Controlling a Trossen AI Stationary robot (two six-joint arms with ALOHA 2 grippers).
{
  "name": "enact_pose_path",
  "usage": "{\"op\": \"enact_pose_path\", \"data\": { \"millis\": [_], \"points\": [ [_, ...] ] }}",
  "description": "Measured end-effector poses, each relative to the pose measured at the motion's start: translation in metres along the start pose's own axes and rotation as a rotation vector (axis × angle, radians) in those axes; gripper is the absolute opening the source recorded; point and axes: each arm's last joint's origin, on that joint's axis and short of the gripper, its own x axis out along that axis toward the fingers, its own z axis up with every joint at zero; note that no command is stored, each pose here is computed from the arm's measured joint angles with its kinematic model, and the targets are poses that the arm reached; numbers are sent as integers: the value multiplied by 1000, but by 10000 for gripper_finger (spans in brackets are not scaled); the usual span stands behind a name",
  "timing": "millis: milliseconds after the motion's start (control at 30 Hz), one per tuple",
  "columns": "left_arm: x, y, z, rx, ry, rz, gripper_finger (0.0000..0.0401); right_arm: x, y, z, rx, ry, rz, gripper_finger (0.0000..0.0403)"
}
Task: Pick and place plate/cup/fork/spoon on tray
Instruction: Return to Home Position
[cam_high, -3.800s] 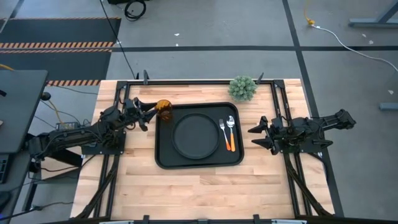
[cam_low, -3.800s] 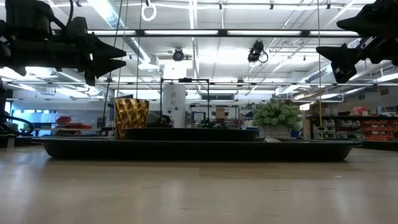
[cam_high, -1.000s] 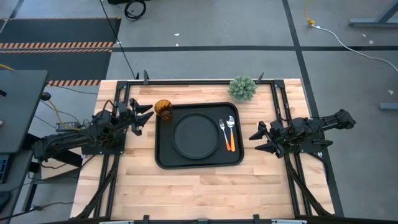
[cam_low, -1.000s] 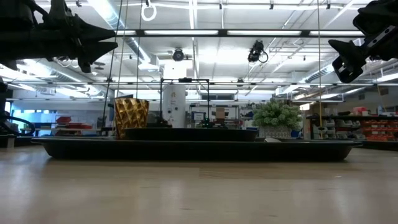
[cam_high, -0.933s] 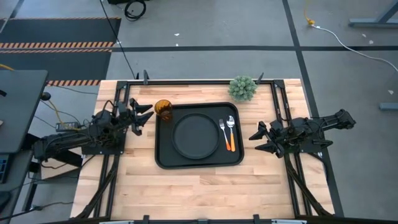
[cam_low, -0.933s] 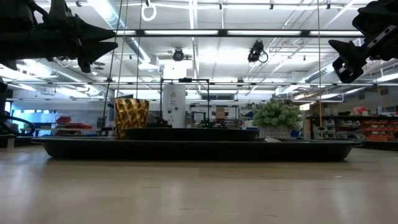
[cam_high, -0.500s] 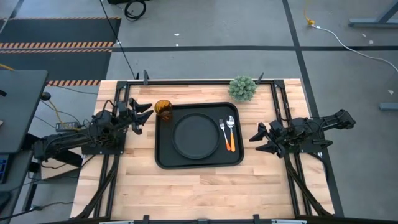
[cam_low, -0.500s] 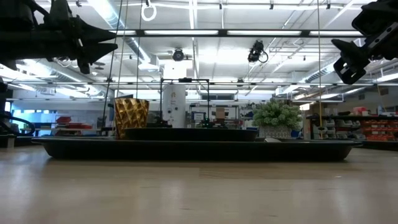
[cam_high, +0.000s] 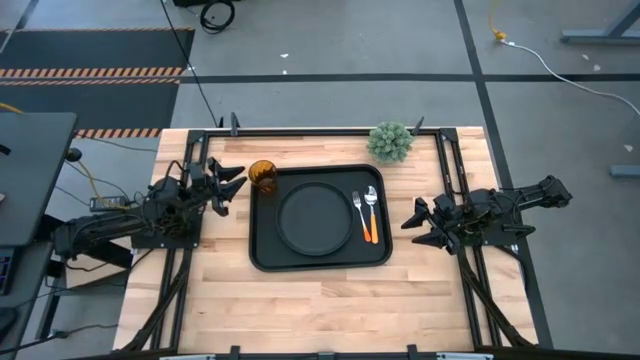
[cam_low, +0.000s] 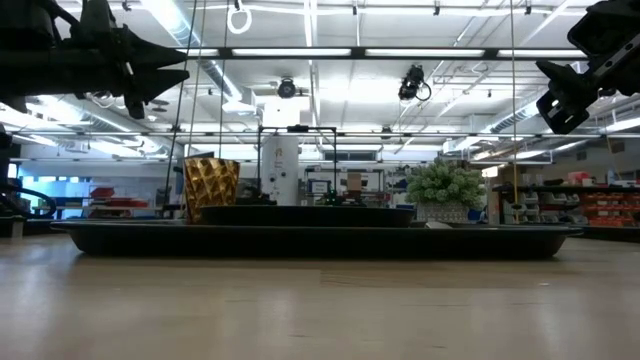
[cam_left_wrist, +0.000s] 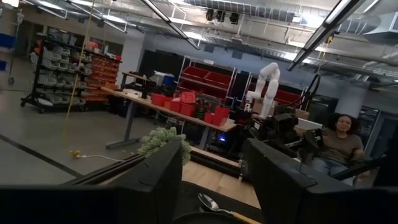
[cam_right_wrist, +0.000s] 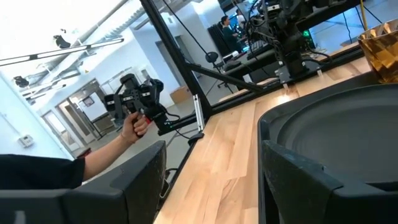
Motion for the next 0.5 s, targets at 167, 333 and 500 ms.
{"op": "enact_pose_path", "data": {
  "millis": [167, 333, 500],
  "points": [
    [0, -2, -1, 2, 6, -19, 183, 0, 0, 0, 14, 0, 0, 268],
    [0, -4, -1, -2, 6, -25, 183, 0, 0, 0, 13, -1, 1, 268],
    [0, -3, -1, -3, 1, -13, 183, 0, 2, 4, 10, -45, 24, 268]
  ]
}}
